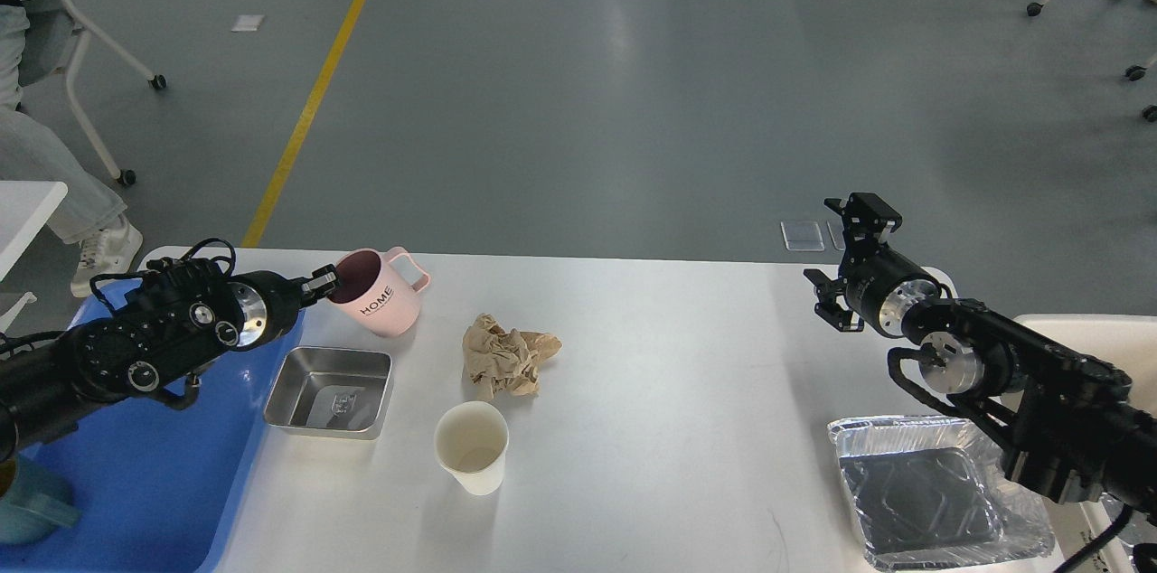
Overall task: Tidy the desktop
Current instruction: 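Lift the pink mug and lower it into the blue tray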
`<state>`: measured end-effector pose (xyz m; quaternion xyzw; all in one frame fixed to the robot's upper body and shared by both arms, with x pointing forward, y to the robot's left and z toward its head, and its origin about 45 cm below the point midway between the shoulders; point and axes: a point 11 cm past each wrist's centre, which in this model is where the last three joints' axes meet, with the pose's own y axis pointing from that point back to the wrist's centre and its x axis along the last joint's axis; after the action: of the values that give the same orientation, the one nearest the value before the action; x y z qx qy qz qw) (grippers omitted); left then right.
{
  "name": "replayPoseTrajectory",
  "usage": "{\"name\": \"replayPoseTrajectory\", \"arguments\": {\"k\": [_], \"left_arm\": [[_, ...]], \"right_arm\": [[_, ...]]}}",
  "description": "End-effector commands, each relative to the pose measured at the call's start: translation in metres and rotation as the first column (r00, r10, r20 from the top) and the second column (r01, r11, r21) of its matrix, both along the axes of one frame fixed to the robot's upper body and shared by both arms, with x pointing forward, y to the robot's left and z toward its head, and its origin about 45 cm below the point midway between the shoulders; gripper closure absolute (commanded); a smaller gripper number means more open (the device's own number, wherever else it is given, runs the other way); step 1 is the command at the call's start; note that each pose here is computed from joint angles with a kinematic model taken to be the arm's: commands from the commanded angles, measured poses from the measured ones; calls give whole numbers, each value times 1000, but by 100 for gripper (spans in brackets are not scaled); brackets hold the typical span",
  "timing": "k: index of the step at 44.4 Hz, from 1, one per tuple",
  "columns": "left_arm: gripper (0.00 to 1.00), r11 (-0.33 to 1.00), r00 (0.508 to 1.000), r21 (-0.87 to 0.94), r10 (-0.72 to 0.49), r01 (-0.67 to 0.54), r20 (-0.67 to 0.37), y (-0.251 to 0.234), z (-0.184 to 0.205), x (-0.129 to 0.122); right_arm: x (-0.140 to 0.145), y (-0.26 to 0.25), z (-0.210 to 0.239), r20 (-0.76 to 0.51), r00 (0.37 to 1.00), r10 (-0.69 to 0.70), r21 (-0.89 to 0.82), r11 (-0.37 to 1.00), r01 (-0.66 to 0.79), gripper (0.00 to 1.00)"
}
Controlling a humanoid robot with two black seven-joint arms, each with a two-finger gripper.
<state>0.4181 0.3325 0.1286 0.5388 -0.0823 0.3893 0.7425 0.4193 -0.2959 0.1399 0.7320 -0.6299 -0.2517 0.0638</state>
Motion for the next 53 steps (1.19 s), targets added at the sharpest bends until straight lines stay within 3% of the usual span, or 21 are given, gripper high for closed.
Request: {"name": "replayPoseTrajectory", "arguments": {"k": [1,23,44,53], "left_arm": [[100,999,1000,-34,-5,6,11,13,29,6],[100,991,995,-133,-10,23,101,87,149,-21],[100,993,978,-115,10,15,208,154,285,-74],[99,996,983,-90,32,-16,179,169,287,-87]], "right_arm": [[0,0,0,0,1000,0,0,1000,0,0],[0,6,0,1,1000,6,8,1000,-6,0],[3,8,3,8,1000,10,10,1000,-10,0],[2,8,2,7,1000,10,10,1000,-10,0]]}}
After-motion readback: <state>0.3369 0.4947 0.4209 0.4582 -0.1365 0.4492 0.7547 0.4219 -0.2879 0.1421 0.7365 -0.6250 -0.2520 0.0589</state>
